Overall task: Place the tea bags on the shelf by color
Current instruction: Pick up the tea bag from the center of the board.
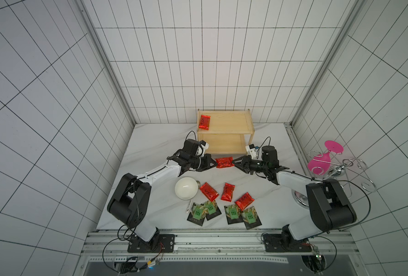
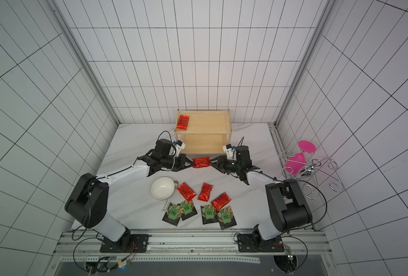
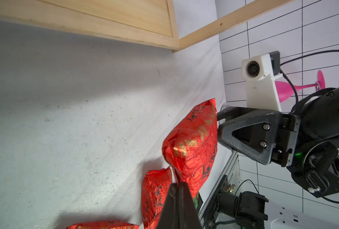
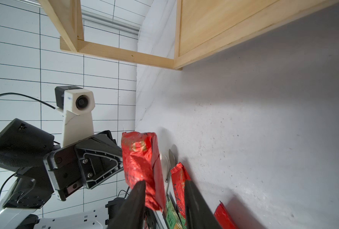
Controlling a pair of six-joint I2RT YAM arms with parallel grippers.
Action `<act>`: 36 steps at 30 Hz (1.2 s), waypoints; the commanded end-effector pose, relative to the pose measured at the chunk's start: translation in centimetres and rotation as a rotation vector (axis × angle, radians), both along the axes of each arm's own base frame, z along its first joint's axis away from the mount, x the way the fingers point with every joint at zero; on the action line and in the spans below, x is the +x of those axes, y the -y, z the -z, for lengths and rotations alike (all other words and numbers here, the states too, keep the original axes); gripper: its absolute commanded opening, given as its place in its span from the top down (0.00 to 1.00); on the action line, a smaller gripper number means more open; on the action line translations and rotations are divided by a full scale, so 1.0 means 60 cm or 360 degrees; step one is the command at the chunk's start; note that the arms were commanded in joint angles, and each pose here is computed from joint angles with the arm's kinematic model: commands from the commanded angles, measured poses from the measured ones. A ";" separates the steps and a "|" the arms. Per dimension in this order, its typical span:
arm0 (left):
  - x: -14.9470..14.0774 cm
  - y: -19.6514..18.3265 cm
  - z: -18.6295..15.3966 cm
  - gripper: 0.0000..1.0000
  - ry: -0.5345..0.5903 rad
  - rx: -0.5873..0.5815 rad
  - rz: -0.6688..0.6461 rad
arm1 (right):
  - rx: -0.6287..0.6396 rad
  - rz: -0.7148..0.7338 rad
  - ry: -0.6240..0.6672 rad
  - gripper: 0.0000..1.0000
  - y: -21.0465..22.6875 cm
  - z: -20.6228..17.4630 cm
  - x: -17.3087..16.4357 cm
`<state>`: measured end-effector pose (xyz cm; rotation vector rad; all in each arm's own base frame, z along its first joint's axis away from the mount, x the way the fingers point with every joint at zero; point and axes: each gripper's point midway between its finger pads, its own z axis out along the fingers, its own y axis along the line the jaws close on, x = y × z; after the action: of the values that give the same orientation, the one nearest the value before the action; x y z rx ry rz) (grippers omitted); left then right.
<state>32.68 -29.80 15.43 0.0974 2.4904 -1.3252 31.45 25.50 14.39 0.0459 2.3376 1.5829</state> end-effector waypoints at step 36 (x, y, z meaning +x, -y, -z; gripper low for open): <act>-0.006 -0.004 -0.057 1.00 0.0104 -0.0308 -0.0004 | 0.0129 0.0108 -0.0029 1.00 0.029 -0.040 0.024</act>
<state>32.05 -29.86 17.53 0.0872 2.3662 -1.4876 32.32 25.14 16.25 0.1235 2.2788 1.6999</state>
